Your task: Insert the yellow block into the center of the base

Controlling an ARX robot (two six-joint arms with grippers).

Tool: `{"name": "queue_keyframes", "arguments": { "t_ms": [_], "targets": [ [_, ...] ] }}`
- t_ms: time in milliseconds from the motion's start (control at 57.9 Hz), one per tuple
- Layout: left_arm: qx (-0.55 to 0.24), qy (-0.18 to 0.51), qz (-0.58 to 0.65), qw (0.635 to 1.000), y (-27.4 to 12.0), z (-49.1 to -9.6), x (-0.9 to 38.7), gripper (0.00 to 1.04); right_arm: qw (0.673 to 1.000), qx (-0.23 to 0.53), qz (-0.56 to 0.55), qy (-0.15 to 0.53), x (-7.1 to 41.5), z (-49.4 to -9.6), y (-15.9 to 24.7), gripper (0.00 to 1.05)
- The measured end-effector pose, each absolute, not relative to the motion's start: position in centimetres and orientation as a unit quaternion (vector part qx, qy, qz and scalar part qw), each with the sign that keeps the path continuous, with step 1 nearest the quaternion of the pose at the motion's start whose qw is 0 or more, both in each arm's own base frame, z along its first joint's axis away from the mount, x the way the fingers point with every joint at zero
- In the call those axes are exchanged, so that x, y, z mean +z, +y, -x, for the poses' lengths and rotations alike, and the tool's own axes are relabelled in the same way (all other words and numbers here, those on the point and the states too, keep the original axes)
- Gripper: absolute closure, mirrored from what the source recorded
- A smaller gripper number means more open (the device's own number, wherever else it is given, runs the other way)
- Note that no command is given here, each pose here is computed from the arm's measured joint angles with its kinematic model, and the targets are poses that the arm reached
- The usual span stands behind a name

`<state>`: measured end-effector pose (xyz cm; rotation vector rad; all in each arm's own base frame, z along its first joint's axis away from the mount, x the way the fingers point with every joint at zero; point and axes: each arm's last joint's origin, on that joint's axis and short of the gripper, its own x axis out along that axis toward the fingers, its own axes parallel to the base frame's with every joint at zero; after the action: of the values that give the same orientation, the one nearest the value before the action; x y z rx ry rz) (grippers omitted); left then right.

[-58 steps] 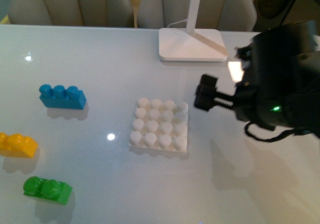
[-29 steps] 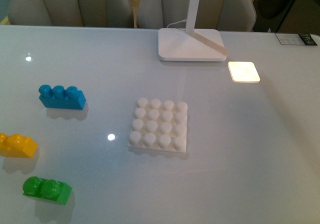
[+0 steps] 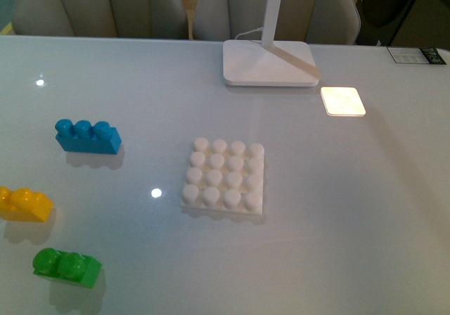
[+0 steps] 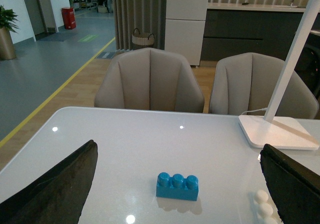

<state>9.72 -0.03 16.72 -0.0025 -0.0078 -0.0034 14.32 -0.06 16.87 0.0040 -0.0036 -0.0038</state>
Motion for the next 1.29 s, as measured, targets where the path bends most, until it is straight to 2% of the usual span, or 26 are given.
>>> {"name": "queue_keyframes", "arguments": {
  "t_ms": [1036,1105,1295],
  "targets": [
    [-0.002,-0.004,0.001,1.0,0.0,-9.7,16.7,0.07,1.0,-0.001,-0.002,-0.007,17.1,-10.7,0.0,1.03],
    [-0.002,-0.004,0.001,1.0,0.0,-9.7,16.7,0.07,1.0,-0.001,-0.002,0.01,16.6,-10.1,0.0,1.03],
    [-0.002,-0.004,0.001,1.0,0.0,-9.7,16.7,0.07,1.0,-0.001,-0.002,-0.005,16.8,-9.7,0.0,1.03]
  ]
}}
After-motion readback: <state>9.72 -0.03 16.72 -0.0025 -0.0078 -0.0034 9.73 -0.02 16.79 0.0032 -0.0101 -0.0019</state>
